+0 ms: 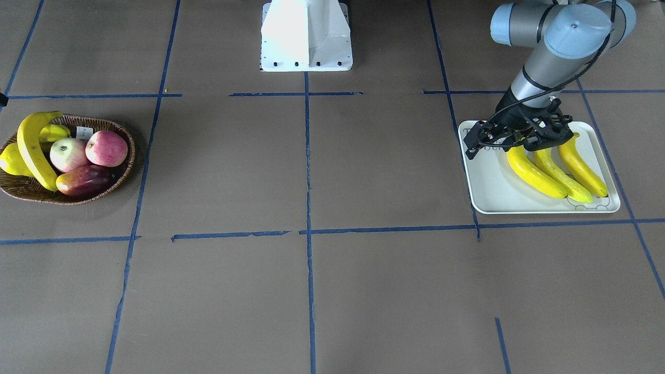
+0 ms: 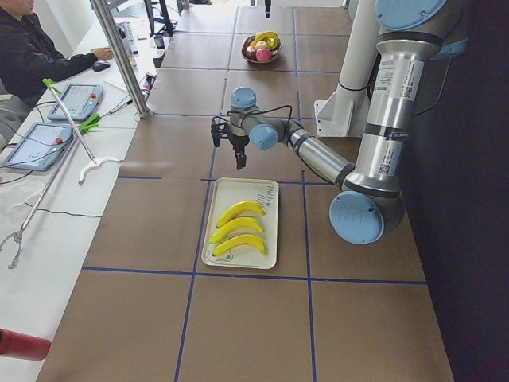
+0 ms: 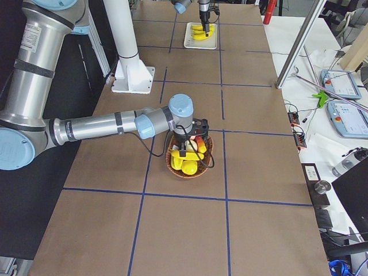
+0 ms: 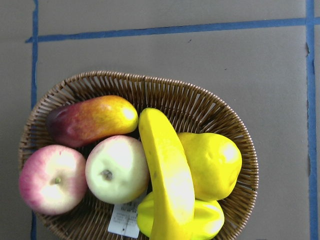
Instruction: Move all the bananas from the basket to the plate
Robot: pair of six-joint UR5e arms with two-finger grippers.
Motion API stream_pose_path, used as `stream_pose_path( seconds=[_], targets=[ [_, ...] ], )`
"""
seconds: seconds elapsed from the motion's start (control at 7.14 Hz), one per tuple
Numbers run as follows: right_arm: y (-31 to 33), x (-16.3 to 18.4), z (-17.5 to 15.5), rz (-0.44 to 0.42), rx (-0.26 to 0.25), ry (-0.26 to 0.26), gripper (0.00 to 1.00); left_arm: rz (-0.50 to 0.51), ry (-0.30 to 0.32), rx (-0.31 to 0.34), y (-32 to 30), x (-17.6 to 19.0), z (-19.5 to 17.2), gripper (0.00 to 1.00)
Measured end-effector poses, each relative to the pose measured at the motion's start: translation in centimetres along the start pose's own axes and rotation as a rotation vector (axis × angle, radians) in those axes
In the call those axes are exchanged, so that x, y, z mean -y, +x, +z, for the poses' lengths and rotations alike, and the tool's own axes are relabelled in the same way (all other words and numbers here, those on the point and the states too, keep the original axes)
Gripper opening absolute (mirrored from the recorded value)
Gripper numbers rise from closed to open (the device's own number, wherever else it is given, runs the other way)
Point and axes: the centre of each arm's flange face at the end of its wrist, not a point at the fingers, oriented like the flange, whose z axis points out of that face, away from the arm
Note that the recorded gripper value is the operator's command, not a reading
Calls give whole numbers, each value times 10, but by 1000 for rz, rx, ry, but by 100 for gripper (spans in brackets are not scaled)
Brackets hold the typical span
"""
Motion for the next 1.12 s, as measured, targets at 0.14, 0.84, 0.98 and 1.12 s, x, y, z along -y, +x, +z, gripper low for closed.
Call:
stream_pose_path(
  seconds=[0.14, 0.84, 0.98, 1.12],
  targets=[
    [12, -1, 14, 68, 37, 33, 100, -2, -1, -1, 1, -1, 0, 100],
    [7, -23, 78, 134, 61, -24, 98, -1, 2, -13, 7, -2, -4, 99],
    [8, -25, 86, 131, 44, -30, 87, -1, 3, -13, 7, -2, -4, 99],
    [8, -25, 92, 127, 35, -35, 46, -1, 4, -13, 7, -2, -4, 100]
  ],
)
